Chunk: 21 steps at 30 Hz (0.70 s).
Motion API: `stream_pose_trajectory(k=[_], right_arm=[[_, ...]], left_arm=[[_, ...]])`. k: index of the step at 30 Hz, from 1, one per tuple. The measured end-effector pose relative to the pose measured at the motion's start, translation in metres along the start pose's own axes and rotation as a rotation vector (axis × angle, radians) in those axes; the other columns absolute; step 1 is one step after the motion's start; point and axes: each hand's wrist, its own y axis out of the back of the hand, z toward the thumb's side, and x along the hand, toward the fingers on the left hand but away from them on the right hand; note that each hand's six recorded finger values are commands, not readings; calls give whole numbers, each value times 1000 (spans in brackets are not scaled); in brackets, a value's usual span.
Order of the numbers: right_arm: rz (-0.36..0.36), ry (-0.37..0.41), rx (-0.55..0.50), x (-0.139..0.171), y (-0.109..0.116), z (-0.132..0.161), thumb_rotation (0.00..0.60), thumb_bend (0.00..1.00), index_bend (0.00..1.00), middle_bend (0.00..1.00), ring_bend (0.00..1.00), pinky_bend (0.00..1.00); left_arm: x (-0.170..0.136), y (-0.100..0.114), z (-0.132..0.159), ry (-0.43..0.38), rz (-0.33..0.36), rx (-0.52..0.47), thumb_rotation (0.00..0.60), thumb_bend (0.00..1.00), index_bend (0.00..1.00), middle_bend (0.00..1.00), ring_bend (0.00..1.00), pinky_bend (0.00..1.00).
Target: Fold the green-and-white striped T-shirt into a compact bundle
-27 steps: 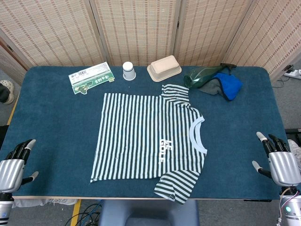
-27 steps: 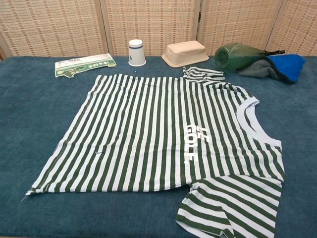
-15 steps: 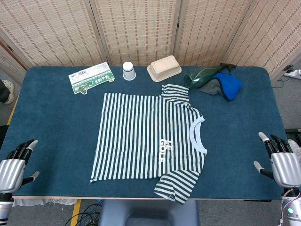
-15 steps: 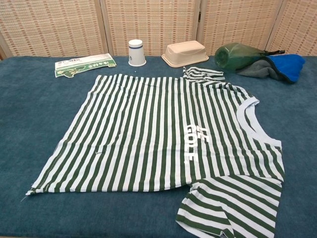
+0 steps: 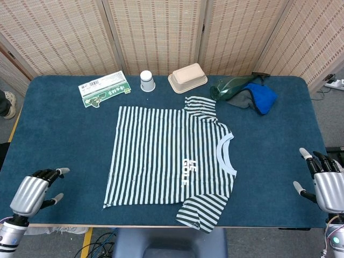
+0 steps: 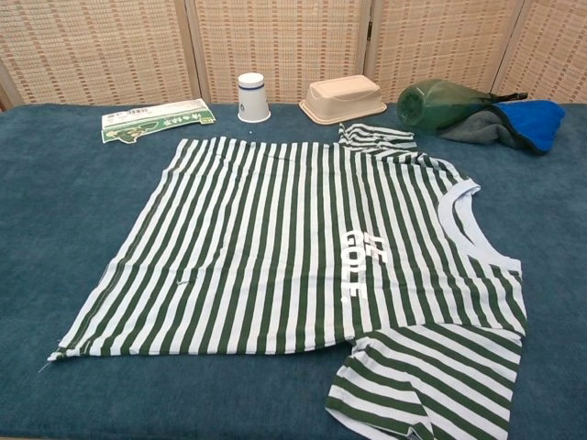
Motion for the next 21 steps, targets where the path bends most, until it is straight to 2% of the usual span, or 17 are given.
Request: stream_pose_trajectory(k=[5, 9, 14, 21], right_arm=[[10, 1, -4, 0, -2, 1, 600, 221, 81, 271, 185, 179], [19, -6, -7, -1, -5, 0, 600, 221, 81, 272, 187, 182], [22, -10, -5, 0, -5, -2, 600, 221, 81, 274, 190, 186], [34, -16, -7, 0, -9, -3, 600, 221, 81, 275, 190, 186]], left_arm=[[15, -15, 27, -133, -64, -4, 600, 146, 381, 698, 640, 821], [25, -30, 47, -213, -110, -15, 600, 146, 386, 795, 727, 901], [35, -51, 69, -292, -166, 0, 600, 145, 397, 863, 782, 937], [39, -79, 92, -360, -246, 26, 600, 145, 400, 888, 802, 956]])
